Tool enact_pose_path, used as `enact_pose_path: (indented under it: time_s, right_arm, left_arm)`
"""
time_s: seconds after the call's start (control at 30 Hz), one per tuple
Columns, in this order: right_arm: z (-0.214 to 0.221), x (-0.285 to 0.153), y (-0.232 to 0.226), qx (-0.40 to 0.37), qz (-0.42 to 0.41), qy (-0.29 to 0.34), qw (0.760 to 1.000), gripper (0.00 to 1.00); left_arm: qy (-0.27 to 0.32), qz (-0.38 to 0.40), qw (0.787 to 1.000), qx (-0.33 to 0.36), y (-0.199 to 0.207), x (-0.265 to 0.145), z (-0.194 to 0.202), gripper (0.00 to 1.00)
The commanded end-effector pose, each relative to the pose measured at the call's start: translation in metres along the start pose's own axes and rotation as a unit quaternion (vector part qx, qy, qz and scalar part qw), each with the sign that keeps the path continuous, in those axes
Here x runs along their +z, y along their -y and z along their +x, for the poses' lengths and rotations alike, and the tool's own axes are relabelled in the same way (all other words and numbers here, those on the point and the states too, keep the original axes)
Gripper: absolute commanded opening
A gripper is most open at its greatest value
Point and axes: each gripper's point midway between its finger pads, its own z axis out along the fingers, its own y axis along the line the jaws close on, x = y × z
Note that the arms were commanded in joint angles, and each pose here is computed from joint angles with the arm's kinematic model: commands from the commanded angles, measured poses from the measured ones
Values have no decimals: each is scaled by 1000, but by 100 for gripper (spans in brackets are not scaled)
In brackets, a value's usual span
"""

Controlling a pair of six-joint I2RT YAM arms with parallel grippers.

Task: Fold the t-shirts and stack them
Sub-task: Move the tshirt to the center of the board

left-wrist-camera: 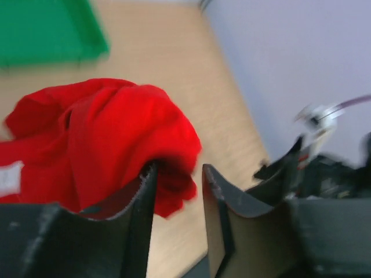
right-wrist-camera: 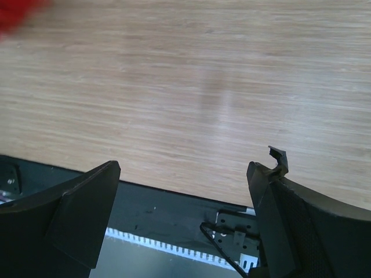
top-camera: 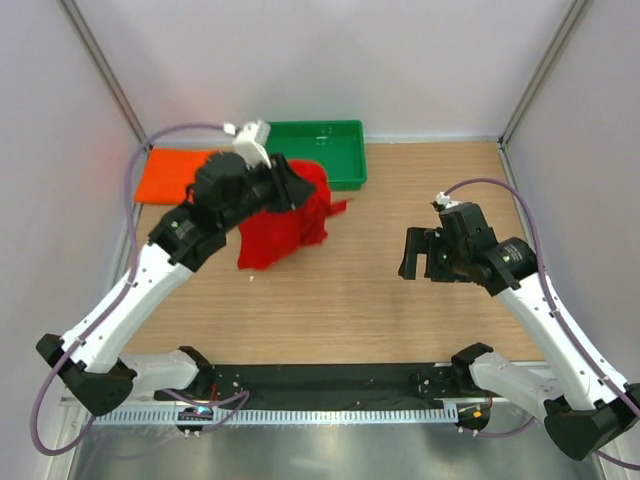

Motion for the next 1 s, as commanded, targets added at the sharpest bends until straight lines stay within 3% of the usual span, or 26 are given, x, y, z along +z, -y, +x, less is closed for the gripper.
enact_pose_path:
  time_s: [0.0, 0.1, 0.37, 0.4, 0.53, 0.67, 0.8, 0.97]
  right_arm:
    - [19, -4, -25, -7, -75, -24, 997, 99]
    - [32, -3, -39, -34, -114, -45, 992, 99]
    - [48, 21, -54, -80, -117, -119, 983, 98]
    - [52, 23, -62, -71, -132, -136, 979, 97]
    - [39, 50, -91, -63, -162, -143, 974, 89]
    - [18, 73, -130, -99, -172, -130, 971, 88]
    - [-6, 89, -182, -173, -171, -91, 966, 88]
    - [-27, 129, -194, -185, -116, -78, 973, 84]
  left_arm:
    - [-130, -89, 986, -62, -57, -2, 113, 40]
    - [-150, -106, 981, -56, -66, -30, 140, 48]
    - [-80, -134, 987, -34, -69, -97, 102, 71]
    - [-81, -138, 987, -32, -71, -100, 102, 99]
    - [-88, -192, 977, -38, -93, -108, 112, 100]
    - [-40, -269, 960, -72, -122, -122, 106, 100]
    - [-58, -285, 956, -40, -131, -131, 106, 98]
    - [-164, -279, 946, -27, -141, -113, 152, 75]
